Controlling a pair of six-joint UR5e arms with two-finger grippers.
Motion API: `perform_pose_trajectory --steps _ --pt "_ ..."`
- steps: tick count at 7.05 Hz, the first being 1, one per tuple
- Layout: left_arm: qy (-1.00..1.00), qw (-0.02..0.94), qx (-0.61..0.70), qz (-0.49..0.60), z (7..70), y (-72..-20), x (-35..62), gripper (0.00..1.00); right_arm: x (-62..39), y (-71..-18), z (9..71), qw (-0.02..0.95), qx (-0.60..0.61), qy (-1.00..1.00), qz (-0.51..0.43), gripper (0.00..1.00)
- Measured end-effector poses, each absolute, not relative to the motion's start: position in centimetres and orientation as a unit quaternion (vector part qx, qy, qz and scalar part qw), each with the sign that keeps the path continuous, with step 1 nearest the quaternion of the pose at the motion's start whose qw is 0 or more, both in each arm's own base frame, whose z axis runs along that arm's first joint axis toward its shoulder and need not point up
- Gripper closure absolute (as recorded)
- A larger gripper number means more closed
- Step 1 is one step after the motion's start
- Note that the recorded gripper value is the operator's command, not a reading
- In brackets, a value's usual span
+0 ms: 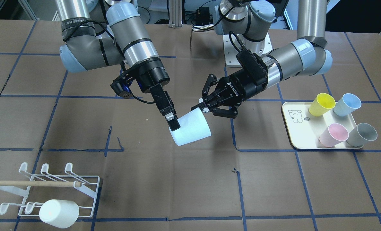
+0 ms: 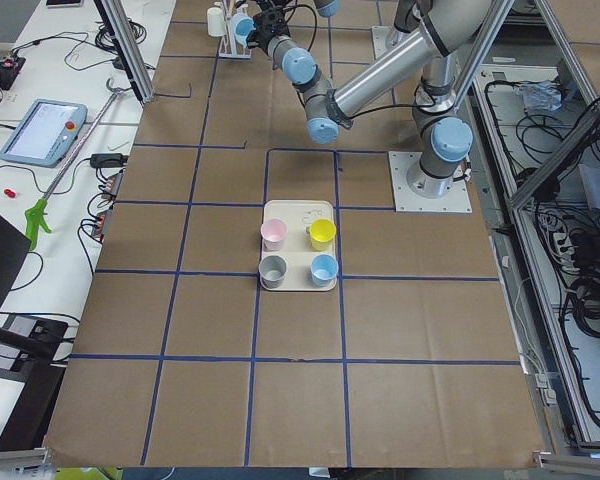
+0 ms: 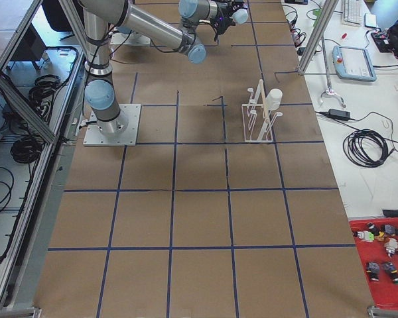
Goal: Transfer IKEA cup to right arm and place on rack
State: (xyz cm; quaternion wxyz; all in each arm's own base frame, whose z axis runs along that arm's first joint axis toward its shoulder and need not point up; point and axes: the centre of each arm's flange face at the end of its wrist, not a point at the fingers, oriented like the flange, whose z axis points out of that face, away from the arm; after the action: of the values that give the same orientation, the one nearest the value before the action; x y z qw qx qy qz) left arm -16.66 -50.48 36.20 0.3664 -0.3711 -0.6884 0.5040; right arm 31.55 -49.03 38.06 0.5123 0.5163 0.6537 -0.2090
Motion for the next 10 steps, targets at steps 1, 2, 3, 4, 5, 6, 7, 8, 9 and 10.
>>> perform_pose_trajectory --steps 1,2,3,4,5,6,7,8,9,10 --pt "-0.689 0.367 -0.371 0.504 36.20 -50.48 -16.66 0.98 32.06 -49.10 37.76 0.511 0.515 0.657 -0.206 0.00" --pt "-0.688 0.366 -0.371 0.504 36.20 -50.48 -16.66 0.98 32.46 -49.07 37.50 0.510 0.514 0.659 -0.203 0.00" --pt "-0.688 0.366 -0.371 0.504 36.20 -50.48 -16.66 0.97 32.65 -49.04 37.36 0.509 0.513 0.661 -0.202 0.00" --pt "-0.688 0.366 -0.371 0.504 36.20 -50.48 -16.66 0.97 32.69 -49.04 37.33 0.509 0.513 0.661 -0.202 0.00" --pt "-0.689 0.366 -0.371 0.504 36.20 -50.49 -16.66 0.97 32.69 -49.05 37.38 0.509 0.513 0.661 -0.202 0.00" --pt "-0.689 0.366 -0.371 0.504 36.20 -50.49 -16.65 0.97 32.71 -49.12 37.53 0.510 0.513 0.661 -0.202 0.00" --pt "-0.689 0.366 -0.371 0.504 36.20 -50.49 -16.65 0.97 32.76 -49.29 37.70 0.509 0.513 0.661 -0.202 0.00" --pt "-0.689 0.366 -0.371 0.504 36.20 -50.49 -16.65 0.97 32.81 -49.44 37.75 0.507 0.514 0.662 -0.200 0.01" --pt "-0.689 0.366 -0.371 0.504 36.19 -50.49 -16.65 0.97 32.83 -49.50 37.75 0.506 0.515 0.663 -0.199 0.05" --pt "-0.689 0.366 -0.371 0.504 36.20 -50.49 -16.65 0.97 32.83 -49.53 37.73 0.505 0.516 0.663 -0.199 0.12"
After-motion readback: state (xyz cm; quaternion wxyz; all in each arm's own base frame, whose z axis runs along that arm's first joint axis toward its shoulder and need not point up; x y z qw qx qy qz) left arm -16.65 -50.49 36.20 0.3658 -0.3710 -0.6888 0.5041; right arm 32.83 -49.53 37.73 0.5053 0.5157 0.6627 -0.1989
